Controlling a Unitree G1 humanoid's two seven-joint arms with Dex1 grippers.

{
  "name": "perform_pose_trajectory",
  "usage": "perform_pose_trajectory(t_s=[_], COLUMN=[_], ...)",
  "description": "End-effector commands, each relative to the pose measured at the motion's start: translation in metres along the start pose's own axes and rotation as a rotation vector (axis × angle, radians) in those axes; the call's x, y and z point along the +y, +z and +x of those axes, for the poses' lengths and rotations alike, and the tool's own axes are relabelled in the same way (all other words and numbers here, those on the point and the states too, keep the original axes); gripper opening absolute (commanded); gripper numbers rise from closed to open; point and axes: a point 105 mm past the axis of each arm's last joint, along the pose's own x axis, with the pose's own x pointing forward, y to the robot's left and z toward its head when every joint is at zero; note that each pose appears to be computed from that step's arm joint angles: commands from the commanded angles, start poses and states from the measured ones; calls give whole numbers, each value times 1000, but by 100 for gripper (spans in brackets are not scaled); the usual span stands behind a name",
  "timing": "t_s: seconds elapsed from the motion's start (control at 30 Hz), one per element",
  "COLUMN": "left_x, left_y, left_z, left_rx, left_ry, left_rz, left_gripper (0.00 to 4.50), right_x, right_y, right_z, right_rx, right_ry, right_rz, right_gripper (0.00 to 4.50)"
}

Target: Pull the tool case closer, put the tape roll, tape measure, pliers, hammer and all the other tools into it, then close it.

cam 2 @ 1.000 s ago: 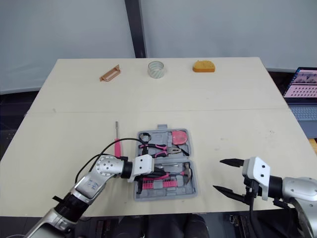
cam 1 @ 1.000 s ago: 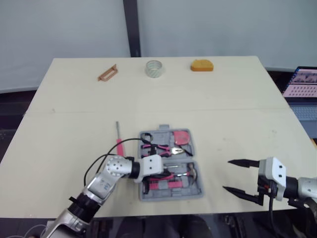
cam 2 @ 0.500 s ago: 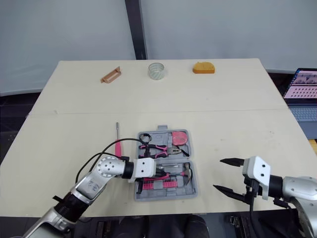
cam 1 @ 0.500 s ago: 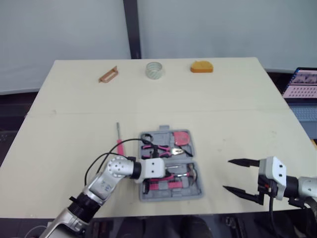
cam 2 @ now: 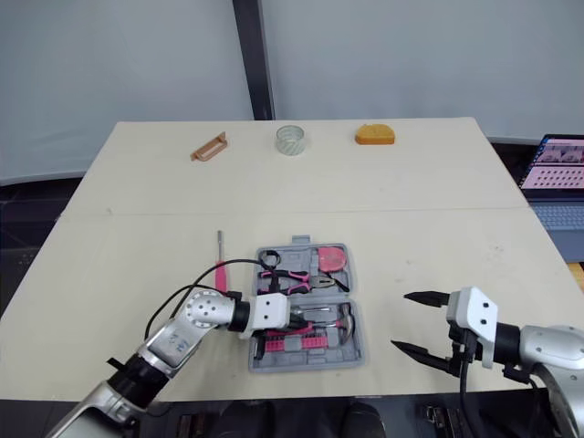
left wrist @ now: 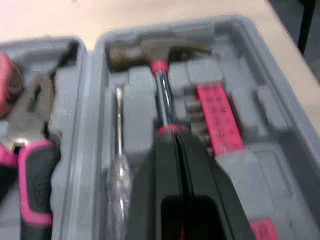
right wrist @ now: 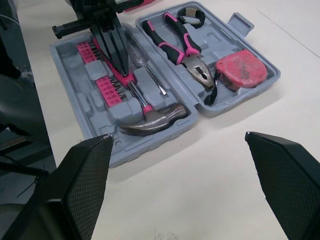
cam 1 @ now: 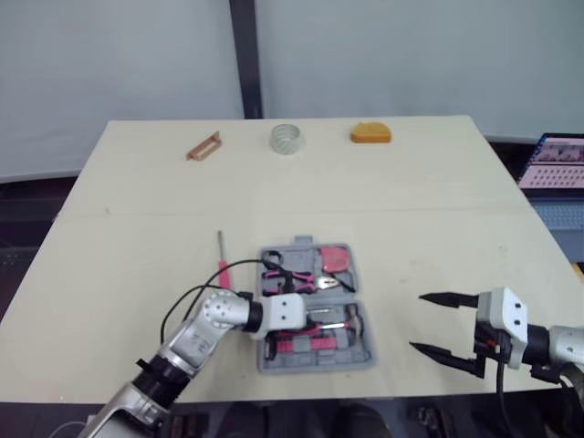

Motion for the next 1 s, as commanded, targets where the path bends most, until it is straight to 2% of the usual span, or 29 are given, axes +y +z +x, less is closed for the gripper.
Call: perform_pose_trajectory(t_s=[0.03,0.17,0.3,0.4,0.53,0.63,0.73,0.83,1.0], left_x=[-39,-39,-15,20,38,39,15,-13,-64], left_y=[-60,-58,-35,2,24,22,-1,-22,-46], left_z=[8,8,-4,-34,-79,-126,-158,-179,-206], left_rx=[201,178,31,-146,-233,-254,-177,-128,-62], left_ry=[-114,-101,15,168,290,473,583,645,793], left_rz=[-153,-175,-240,-286,-349,-359,-414,-487,-572], left_gripper=[7,7,7,7,7,7,7,87,316], right_x=[-1,-1,-1,-2,-4,-3,2,8,14], right_y=[10,10,10,10,11,13,12,10,1], right_z=[-2,-1,2,6,9,14,18,20,21], right_rx=[-25,-28,-34,-41,-51,-71,-83,-91,-82], right_ry=[-13,-11,-9,-7,-11,-20,-21,-26,-42], right_rz=[-31,-31,-33,-36,-41,-36,-23,-5,28], right_gripper=[450,450,450,450,450,450,450,450,450])
